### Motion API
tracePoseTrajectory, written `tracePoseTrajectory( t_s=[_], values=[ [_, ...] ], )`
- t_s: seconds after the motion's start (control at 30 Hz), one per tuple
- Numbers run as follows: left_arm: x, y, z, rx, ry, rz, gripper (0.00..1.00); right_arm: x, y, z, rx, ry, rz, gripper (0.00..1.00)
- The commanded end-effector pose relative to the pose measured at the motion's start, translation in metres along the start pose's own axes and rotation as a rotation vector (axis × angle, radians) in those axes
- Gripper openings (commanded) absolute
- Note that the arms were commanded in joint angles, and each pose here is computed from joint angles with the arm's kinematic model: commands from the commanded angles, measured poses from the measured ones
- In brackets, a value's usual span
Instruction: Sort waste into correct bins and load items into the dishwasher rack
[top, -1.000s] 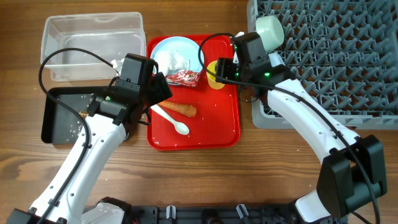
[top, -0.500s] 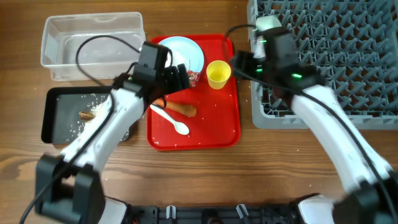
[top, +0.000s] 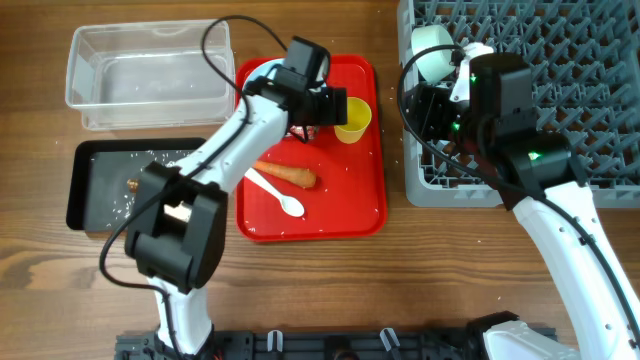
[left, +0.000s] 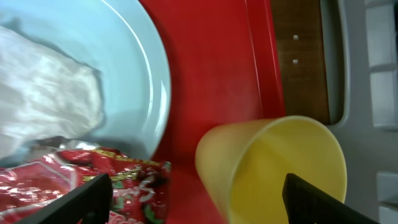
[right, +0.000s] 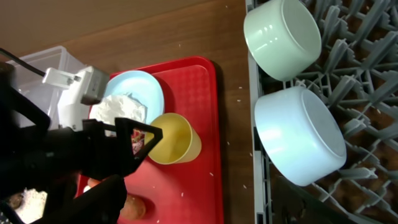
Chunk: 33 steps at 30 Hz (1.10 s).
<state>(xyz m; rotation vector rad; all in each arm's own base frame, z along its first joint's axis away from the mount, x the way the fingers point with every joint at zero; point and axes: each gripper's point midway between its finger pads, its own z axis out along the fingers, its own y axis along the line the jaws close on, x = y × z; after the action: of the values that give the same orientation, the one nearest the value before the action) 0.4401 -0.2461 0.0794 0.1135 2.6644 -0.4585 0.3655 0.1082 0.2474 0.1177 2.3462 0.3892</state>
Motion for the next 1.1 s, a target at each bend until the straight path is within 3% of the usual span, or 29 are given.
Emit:
tracePoseTrajectory(
  t_s=[0.0, 0.17, 0.3, 0.33, 0.37, 0.57, 0.73, 0.9, 0.97, 1.07],
  values=[
    [-0.003, -0.008, 0.003, -0.078, -0.049, 0.078, 0.81, 0.003, -0.007, 0.003, 0.038, 0.010, -0.018, 0.78],
    [0.009, -0.019, 0.013, -0.092, -0.036, 0.111, 0.54, 0.007, -0.009, 0.003, 0.044, 0.025, -0.019, 0.78],
    [0.008, -0.020, 0.013, -0.090, -0.039, 0.108, 0.20, 0.008, -0.009, 0.003, 0.046, 0.029, -0.020, 0.78],
    [0.008, -0.020, 0.013, -0.090, -0.039, 0.108, 0.07, 0.008, -0.009, 0.003, 0.046, 0.029, -0.020, 0.78],
    [0.008, -0.020, 0.013, -0.090, -0.039, 0.108, 0.04, 0.008, -0.009, 0.003, 0.046, 0.030, -0.020, 0.78],
    [0.001, -0.018, -0.008, -0.073, -0.047, 0.091, 0.04, 0.009, -0.009, 0.003, 0.046, 0.033, -0.026, 0.78],
    [-0.018, -0.003, -0.082, 0.118, -0.029, -0.055, 0.04, 0.007, 0.010, 0.002, -0.062, 0.037, -0.083, 0.78],
    [-0.038, -0.007, -0.158, 0.646, 0.022, -0.157, 0.04, 0.003, 0.067, -0.008, -0.390, 0.017, -0.215, 0.79],
    [-0.041, -0.015, -0.192, 0.881, 0.016, -0.091, 0.04, 0.005, 0.100, -0.023, -0.605, -0.001, -0.332, 0.79],
    [-0.041, -0.019, -0.223, 1.062, 0.001, -0.023, 0.04, 0.008, 0.134, -0.053, -0.861, -0.050, -0.468, 0.79]
  ],
)
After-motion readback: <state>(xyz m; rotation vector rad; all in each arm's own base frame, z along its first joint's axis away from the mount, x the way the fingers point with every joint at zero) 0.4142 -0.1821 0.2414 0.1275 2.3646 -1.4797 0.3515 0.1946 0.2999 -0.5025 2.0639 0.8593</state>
